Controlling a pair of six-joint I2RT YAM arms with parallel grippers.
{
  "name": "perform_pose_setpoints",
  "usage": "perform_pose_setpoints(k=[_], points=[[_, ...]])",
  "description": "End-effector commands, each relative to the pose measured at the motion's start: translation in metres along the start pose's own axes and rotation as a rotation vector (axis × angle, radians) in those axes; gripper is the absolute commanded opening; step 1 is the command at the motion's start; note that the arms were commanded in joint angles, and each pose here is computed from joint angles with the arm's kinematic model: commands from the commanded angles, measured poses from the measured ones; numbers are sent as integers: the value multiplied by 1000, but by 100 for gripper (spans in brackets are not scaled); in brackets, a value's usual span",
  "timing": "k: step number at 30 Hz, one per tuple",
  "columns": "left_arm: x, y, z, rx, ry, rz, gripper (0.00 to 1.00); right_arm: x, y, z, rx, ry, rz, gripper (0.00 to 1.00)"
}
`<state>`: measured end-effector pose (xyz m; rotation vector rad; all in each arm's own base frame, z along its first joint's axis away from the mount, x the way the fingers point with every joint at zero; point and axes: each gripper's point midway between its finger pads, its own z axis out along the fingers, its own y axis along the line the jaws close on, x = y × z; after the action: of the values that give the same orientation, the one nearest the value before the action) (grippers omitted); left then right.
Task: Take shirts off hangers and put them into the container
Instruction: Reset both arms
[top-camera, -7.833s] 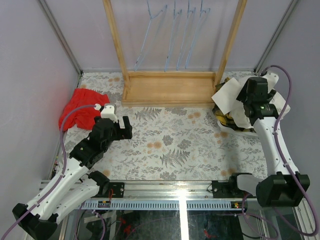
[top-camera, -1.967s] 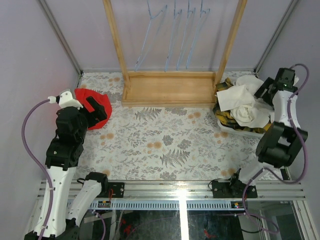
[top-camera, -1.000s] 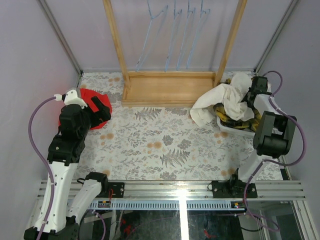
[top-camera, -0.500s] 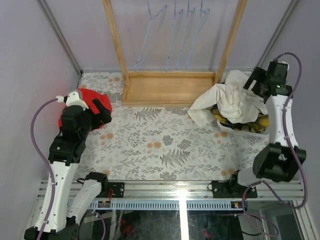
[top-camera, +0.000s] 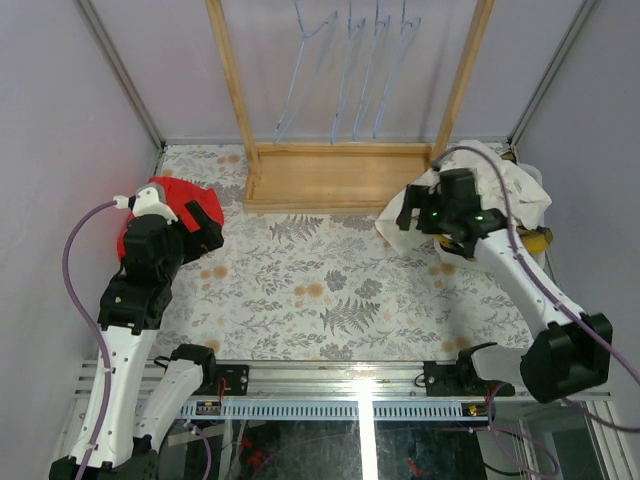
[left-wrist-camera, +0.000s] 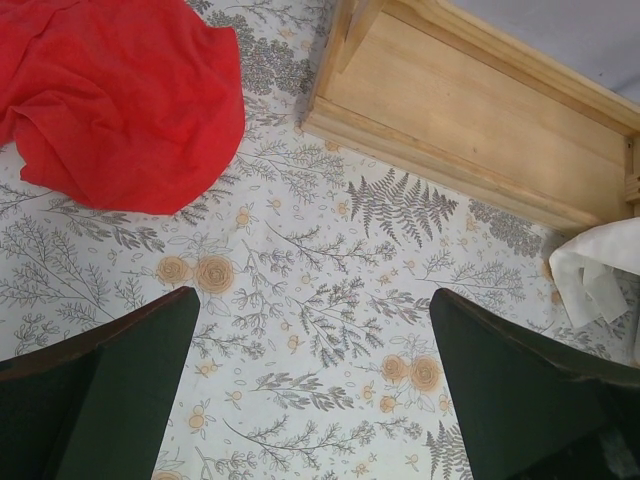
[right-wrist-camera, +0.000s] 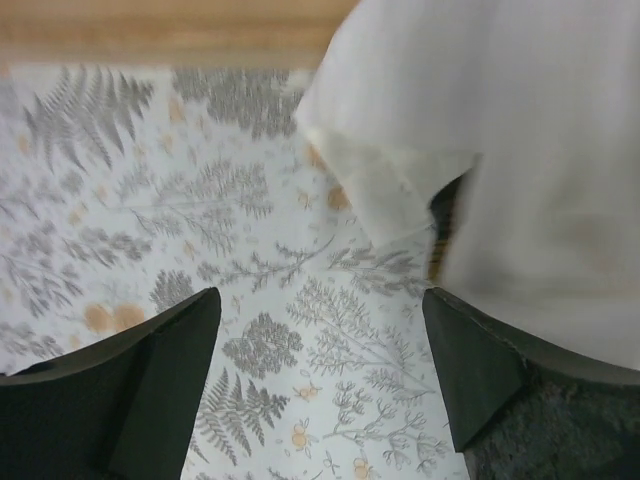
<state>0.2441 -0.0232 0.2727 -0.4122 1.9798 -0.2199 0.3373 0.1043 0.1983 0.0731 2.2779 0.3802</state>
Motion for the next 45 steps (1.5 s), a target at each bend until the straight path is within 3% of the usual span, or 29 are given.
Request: perform_pose_setpoints(k=[1, 12, 21, 24, 28, 34, 36, 39, 40, 42, 45], points=[[-4, -2, 1, 15, -29, -16, 100, 25, 28, 35, 56, 9, -81, 88], [-6, 5, -6, -21, -34, -3, 100, 36, 25, 117, 243, -69, -221, 90], [-4, 5, -6, -18, -29, -2, 100, 89, 0, 174, 335, 80, -281, 84], [-3, 7, -6, -24, -30, 3, 100, 98, 3, 180, 317, 134, -293, 70], [-2, 7, -4, -25, -23, 6, 100, 107, 4, 181, 300, 163, -276, 35], [0, 7, -1, -27, -12, 10, 100, 89, 5, 166, 313, 111, -274, 6], [1, 7, -1, -27, -8, 12, 100, 73, 11, 156, 303, 69, -269, 0], [2, 8, 0, -29, -5, 15, 100, 53, 16, 140, 294, 16, -261, 1], [2, 8, 1, -31, -5, 14, 100, 47, 15, 136, 311, -6, -247, 6], [3, 8, 1, -27, -2, 13, 100, 40, 13, 131, 333, -25, -246, 24], [3, 5, 1, -14, 0, 18, 100, 45, 9, 133, 352, 14, -260, 64]])
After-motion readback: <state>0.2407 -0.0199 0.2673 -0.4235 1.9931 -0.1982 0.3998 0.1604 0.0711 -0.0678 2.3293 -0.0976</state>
